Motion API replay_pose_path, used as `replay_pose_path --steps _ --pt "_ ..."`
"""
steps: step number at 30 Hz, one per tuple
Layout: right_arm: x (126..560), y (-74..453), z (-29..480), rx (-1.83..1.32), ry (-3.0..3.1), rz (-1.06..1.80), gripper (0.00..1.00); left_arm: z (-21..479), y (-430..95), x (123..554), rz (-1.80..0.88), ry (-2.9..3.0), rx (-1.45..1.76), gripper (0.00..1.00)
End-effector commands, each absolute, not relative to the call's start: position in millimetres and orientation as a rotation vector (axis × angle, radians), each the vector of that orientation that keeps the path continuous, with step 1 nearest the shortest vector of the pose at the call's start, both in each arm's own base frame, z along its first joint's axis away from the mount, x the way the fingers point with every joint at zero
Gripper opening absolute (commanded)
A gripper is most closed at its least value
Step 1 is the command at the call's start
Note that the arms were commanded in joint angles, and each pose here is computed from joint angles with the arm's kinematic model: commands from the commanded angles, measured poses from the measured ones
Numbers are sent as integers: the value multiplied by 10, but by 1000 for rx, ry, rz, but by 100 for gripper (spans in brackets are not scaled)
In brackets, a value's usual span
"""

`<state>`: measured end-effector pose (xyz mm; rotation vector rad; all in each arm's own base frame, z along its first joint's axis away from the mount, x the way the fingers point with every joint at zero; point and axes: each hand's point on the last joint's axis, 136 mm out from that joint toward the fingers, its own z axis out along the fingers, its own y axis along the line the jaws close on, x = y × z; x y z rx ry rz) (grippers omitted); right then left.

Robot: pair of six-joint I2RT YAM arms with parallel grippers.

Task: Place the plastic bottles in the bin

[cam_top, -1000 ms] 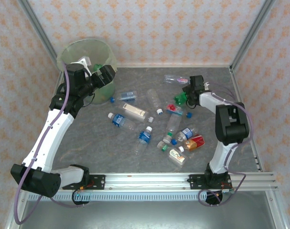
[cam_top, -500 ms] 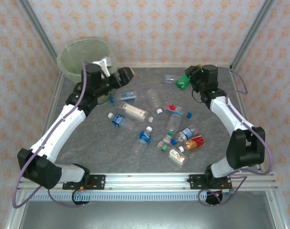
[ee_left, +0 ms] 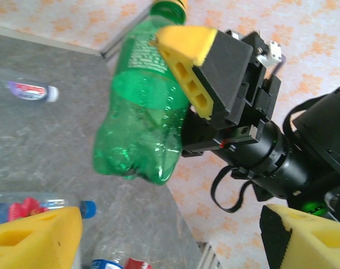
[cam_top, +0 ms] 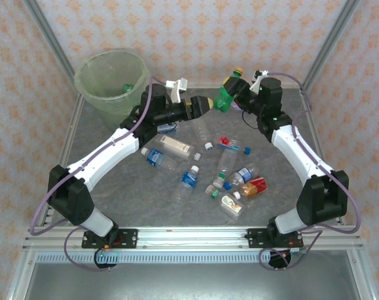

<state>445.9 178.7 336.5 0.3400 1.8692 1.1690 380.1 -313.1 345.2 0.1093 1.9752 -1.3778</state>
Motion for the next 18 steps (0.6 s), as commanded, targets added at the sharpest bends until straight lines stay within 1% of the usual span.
replay_pose_path --steps 1,12,18 --pt "4276 1983 3899 149 1746 1272 59 3779 -3255 3743 -1468 1868 198 82" --pt "4101 2219 4098 55 1685 1433 59 3741 -3330 3802 -1464 1874 203 79" --pt "4025 2350 4145 10 1684 1475 59 3831 -3367 3840 -1471 1844 224 79"
